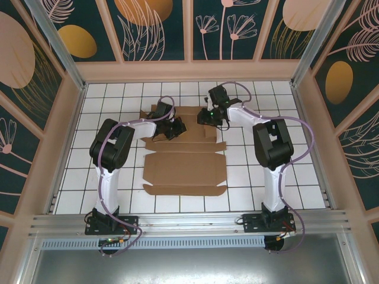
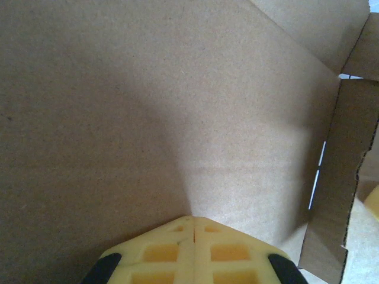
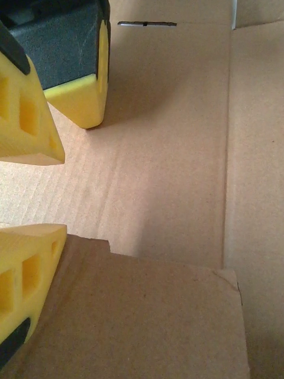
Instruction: Fold the paper box
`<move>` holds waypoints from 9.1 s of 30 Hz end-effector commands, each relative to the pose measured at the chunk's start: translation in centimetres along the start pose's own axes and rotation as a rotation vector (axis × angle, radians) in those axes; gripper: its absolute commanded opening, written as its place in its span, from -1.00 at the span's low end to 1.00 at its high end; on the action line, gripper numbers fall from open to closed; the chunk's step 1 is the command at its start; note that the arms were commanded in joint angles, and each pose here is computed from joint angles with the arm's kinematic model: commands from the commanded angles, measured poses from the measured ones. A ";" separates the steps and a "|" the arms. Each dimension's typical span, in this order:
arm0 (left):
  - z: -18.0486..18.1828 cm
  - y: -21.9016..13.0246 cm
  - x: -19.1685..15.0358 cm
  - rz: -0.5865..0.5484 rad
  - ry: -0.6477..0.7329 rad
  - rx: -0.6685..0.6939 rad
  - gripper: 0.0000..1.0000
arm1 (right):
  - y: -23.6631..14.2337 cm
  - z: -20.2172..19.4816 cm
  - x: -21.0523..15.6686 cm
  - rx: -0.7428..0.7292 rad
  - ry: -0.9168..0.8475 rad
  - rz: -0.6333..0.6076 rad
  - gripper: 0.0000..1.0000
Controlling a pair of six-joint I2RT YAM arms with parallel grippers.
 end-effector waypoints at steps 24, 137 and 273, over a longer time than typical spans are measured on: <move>3.6 0.9 0.1 0.013 -0.038 0.101 -1.00 | -4.9 -11.1 -2.0 0.125 0.214 -0.154 0.42; 4.8 0.1 1.5 -0.017 -0.081 0.120 -1.00 | -3.2 -4.8 1.4 -0.651 -0.241 -0.160 0.05; 1.2 -10.0 18.8 -0.345 0.113 0.238 0.10 | 8.4 -2.8 -10.3 -0.380 -0.363 0.118 0.45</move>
Point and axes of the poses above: each hand's point on the last joint's axis, 136 mm out from that joint toward the fingers, its own y axis out along the fingers, its own z axis along the line the jaws close on, x = y × z, the point moved 4 cm from there along -y, back along the fingers, and after that the axes turned 6 degrees about -y, right-handed, at the moved point
